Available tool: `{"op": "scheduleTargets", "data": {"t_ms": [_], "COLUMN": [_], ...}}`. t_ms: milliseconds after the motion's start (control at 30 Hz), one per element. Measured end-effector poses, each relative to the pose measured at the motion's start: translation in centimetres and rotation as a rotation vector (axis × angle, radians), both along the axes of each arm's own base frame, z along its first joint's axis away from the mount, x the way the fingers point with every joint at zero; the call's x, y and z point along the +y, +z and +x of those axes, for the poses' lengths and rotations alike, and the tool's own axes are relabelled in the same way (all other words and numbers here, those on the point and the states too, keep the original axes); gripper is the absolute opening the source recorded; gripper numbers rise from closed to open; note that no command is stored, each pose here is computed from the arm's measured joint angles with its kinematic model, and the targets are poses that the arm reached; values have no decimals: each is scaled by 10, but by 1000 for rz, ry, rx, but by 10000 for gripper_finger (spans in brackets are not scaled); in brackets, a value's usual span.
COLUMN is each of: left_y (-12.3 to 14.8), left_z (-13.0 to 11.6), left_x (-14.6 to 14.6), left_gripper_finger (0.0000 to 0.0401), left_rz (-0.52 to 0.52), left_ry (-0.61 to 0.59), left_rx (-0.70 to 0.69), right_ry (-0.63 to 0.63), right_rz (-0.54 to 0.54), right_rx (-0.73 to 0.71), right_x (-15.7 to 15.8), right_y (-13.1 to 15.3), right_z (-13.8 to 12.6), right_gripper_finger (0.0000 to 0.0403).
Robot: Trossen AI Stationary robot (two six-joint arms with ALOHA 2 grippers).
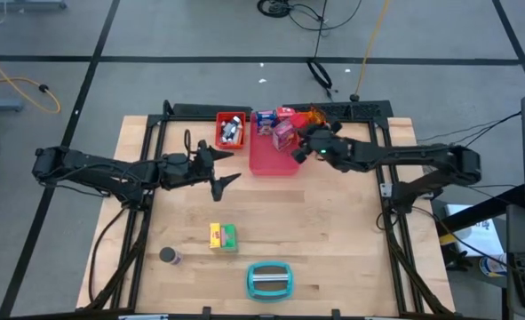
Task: Pick & Place Kitchen Items
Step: Put the red seasoning can into the orange bin
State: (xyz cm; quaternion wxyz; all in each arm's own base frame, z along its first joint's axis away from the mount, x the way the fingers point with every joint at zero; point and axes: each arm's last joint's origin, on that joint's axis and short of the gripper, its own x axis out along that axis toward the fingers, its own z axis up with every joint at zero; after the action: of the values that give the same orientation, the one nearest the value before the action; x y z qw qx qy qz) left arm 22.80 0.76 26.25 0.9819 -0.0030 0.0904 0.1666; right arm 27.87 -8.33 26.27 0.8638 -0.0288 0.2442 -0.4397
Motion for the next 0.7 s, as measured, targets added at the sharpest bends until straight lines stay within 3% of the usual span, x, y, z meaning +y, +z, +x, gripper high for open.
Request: {"op": "scheduleTargets", "data": {"t_ms": [333, 533, 700], "left_y": [-1, 0, 0], "left_z": [0, 0, 0], "left_x": [0, 0, 0], "left_gripper_finger": [335, 335, 335], "left_rz": [-3, -14, -17], "left_ry": [1, 3, 4], "left_rx": [7, -6, -8], "right_ry": [-66, -140, -114], "right_rz": [-10, -3, 34], "right_rx": [-299, -350, -375], "right_x": [-16, -26, -35], "right_y": [-42, -70, -79], "right_z": [-52, -65, -64], "right_gripper_finger": [165, 165, 165]}}
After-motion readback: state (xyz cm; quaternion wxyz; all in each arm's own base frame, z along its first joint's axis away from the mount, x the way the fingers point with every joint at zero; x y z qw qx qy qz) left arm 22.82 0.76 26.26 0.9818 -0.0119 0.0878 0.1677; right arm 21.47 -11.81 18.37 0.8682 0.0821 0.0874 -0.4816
